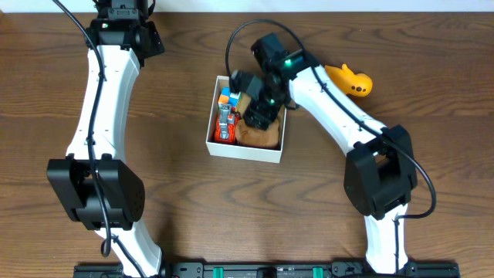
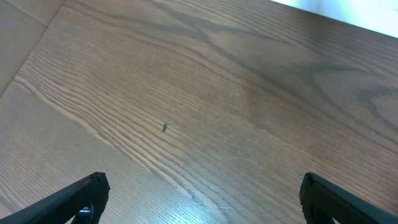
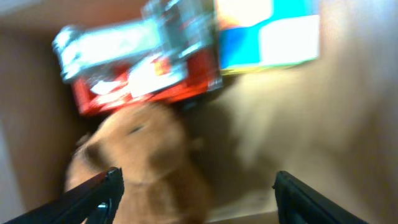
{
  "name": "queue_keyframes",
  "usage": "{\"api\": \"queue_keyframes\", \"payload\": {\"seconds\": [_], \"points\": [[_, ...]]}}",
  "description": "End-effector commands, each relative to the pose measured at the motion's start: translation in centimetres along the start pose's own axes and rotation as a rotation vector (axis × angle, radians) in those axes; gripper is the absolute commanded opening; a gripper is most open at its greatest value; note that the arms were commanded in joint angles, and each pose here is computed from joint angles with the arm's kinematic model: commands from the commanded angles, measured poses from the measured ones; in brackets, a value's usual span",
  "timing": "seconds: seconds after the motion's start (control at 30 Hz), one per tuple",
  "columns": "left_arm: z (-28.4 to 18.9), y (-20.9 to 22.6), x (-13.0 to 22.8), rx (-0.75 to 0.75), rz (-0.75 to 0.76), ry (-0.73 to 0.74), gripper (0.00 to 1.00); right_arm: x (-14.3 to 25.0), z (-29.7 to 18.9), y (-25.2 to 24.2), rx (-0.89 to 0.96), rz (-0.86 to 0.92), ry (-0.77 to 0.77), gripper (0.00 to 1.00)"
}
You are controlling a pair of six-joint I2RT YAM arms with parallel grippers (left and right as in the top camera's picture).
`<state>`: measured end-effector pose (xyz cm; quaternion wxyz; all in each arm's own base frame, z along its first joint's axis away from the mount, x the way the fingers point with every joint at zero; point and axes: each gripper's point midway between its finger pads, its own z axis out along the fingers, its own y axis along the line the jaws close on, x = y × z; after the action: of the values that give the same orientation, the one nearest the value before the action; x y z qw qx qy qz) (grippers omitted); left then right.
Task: Pack container
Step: 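Move the right gripper to the yellow rubber toy and grasp it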
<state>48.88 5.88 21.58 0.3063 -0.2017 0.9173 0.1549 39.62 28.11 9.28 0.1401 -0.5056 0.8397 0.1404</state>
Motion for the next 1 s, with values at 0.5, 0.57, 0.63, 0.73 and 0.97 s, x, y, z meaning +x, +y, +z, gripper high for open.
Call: {"api": "queue_keyframes", "payload": {"seconds": [0.5,0.57,0.63,0.73,0.97], "points": [[-0.2,0.1,-0.3,0.001,-0.007,-0.008,0.98,13.6,-11.4,-18.5,0.475,0.339,0.198,0.86],[-0.2,0.1,-0.3,0.001,-0.007,-0.008,0.98,14.9,-12.0,-19.6,0.476,0.351,0.185,0.86],[-0.2,0.1,-0.3,0.001,-0.007,-0.008,0.98,15.9,-12.4,-20.6,0.467,0.369,0.155,0.86],[-0.2,0.1,-0.3,0.001,-0.007,-0.008,0.98,16.8,-12.1,-21.2,0.405,0.366,0.078,0.88],[-0.2,0.1,-0.3,0.001,-0.007,-0.008,0.98,19.6,-8.8,-20.8,0.305,0.32,0.043,0.94]]}}
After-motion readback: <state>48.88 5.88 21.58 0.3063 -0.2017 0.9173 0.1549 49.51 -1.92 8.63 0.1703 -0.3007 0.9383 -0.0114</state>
